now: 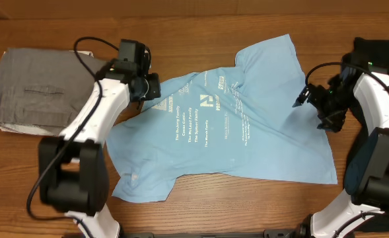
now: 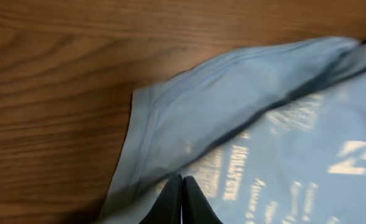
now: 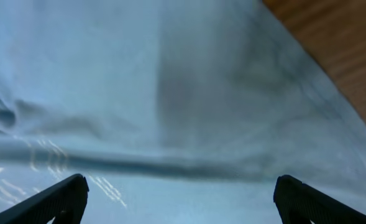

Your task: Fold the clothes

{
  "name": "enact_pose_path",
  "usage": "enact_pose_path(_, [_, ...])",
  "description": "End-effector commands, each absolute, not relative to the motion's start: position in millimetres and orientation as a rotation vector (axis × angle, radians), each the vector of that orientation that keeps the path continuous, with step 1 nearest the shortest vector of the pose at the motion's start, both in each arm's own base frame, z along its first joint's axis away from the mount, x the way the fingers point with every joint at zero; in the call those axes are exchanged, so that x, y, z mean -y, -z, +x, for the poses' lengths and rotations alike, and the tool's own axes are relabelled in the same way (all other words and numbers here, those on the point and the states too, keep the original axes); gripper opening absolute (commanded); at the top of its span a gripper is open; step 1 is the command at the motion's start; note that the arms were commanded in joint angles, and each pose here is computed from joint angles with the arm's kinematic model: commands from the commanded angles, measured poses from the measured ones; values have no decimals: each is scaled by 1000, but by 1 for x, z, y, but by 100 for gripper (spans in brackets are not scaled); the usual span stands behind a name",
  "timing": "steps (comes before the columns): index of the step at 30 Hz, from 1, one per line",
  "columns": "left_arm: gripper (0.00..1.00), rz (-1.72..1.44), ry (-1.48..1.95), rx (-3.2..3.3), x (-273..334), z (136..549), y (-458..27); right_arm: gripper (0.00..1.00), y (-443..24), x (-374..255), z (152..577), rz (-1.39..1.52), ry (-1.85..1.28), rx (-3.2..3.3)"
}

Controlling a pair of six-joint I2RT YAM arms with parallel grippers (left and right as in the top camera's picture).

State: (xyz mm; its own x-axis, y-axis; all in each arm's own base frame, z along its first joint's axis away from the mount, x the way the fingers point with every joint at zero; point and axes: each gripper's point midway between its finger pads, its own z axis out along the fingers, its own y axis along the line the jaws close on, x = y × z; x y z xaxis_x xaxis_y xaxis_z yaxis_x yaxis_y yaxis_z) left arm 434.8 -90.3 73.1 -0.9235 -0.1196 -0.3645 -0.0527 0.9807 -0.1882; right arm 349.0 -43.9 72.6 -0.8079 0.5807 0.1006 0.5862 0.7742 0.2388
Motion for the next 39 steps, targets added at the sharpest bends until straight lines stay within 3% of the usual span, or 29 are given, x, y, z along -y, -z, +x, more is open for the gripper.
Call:
enact_pose_path(1, [4, -87, 194, -2794, 87, 441, -40, 100, -80, 47, 368, -964, 435, 3023])
enact_pose_path(15, [4, -130, -64, -2887, 55, 442, 41, 100, -88, 59, 413, -979, 483, 3221])
enact_pose_path(27, [4, -247, -115, -2666, 13, 493, 24, 100, -88, 59, 413, -979, 483, 3221])
enact_pose_path(39, [6, -95, -114, -2443, 15, 542, -8, 100, -88, 59, 413, -979, 483, 3221])
